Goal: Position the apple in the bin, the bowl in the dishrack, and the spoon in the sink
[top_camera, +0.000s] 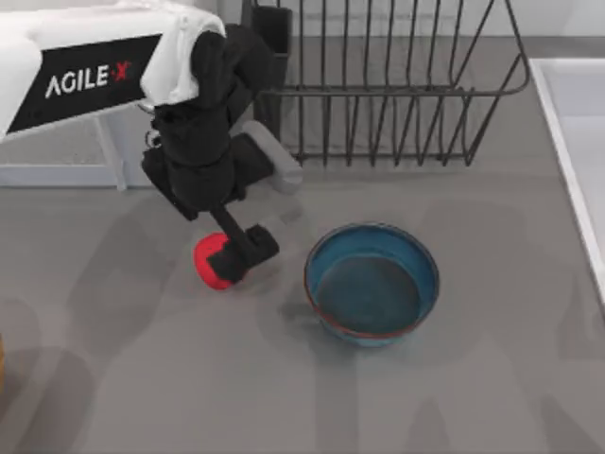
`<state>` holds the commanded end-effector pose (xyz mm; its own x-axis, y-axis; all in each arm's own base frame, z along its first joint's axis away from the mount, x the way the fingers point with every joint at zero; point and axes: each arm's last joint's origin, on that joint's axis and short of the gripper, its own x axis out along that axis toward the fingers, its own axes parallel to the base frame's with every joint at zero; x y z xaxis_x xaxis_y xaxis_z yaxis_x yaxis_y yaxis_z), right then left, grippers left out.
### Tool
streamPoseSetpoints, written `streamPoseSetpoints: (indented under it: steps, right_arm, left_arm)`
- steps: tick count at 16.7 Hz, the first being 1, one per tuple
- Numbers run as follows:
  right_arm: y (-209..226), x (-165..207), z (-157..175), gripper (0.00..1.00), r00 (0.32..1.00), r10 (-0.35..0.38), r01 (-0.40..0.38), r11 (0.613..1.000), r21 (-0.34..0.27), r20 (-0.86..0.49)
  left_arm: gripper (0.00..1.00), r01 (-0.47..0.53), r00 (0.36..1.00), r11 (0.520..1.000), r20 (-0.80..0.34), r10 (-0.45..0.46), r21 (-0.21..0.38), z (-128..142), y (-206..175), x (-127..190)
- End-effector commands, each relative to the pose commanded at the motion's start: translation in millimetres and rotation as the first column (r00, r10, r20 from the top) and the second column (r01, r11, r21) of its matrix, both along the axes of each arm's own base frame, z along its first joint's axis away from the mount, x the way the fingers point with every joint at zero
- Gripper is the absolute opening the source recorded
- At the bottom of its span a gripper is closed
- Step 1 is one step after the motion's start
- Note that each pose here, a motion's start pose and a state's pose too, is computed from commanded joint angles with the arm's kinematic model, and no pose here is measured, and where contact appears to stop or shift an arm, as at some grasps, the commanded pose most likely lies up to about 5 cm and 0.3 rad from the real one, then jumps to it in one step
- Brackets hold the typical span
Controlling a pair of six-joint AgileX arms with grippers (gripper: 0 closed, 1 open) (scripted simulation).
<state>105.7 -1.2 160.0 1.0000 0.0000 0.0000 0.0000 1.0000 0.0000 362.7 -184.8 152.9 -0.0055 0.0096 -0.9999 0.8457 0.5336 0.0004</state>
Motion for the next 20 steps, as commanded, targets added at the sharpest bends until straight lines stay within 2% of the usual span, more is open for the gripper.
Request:
streamPoseSetpoints:
  steps: [4, 9, 20]
  right_arm:
    - [0, 0, 0, 1.0, 1.0, 0.0, 0.0, 1.0, 0.0, 0.0]
    - [0, 0, 0, 1.0, 1.0, 0.0, 0.0, 1.0, 0.0, 0.0]
    - [0, 0, 0, 1.0, 1.0, 0.0, 0.0, 1.0, 0.0, 0.0]
  left_arm:
    - [1.0, 0.0, 1.0, 1.0, 0.007, 0.0, -0.004, -40, 0, 0]
    - [1.0, 0.0, 1.0, 1.0, 0.003, 0.0, -0.001, -47, 0, -1]
    - [0.17, 0.0, 1.0, 1.0, 0.003, 0.0, -0.001, -47, 0, -1]
